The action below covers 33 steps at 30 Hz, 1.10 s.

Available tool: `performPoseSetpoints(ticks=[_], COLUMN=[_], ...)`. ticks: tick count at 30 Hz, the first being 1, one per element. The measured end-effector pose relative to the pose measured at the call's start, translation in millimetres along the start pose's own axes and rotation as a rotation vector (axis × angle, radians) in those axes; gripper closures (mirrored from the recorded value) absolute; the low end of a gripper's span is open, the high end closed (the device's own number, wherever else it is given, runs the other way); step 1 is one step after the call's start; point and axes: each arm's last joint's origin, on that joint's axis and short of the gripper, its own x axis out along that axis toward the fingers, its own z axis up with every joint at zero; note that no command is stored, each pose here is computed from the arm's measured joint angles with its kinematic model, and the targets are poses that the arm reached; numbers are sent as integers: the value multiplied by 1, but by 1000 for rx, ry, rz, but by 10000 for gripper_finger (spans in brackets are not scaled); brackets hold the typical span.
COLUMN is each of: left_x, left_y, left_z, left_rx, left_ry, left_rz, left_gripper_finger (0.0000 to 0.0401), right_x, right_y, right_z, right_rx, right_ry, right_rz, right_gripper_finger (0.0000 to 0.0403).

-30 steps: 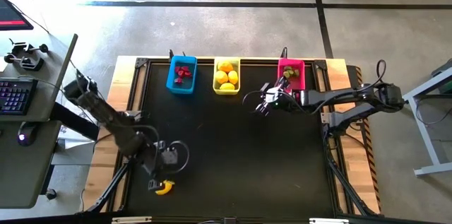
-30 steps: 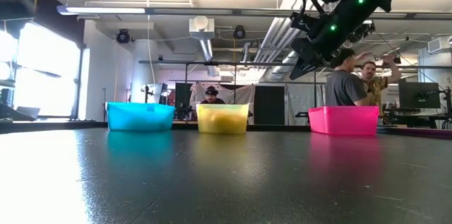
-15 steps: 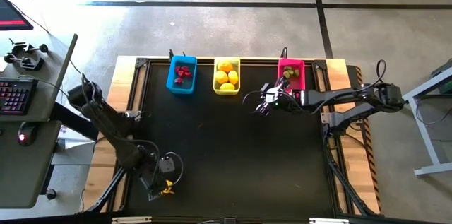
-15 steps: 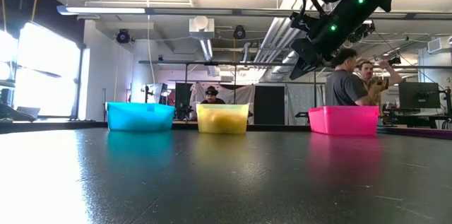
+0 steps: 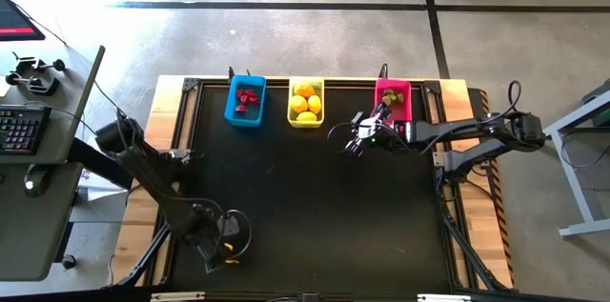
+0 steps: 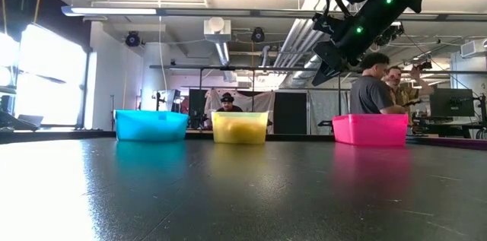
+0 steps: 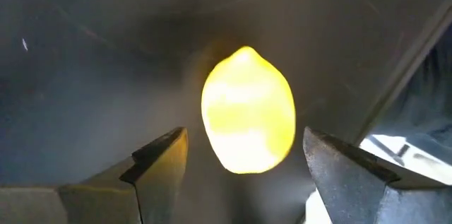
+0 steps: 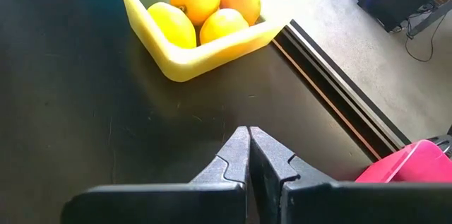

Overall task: Sort produce into baskets
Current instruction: Put the yellow lemon into the yellow bin

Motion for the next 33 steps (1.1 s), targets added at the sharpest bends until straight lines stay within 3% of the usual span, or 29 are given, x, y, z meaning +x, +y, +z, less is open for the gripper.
performPoseSetpoints(ticks=[6, 17, 21, 29, 33], left_x=[7, 24, 21, 10, -2], left_y=[0, -2, 0, 18, 30], left_z=[0, -8, -6, 12, 35], left_rx=[85, 139, 155, 161, 183], left_ry=[-45, 34, 36, 26, -27], left_rz=[40, 85, 93, 198, 213], left_gripper_finger=[130, 135, 165, 267, 274], right_x=[0, 0, 0, 0, 0], right_y=[0, 0, 0, 0, 0], right_z=[0, 0, 0, -1, -1], right_rx=[-1, -2, -2, -4, 8], right_ry=[0, 1, 1, 7, 11], right_rz=[0, 0, 0, -1, -1], right_gripper_finger=[403, 403, 403, 403, 403])
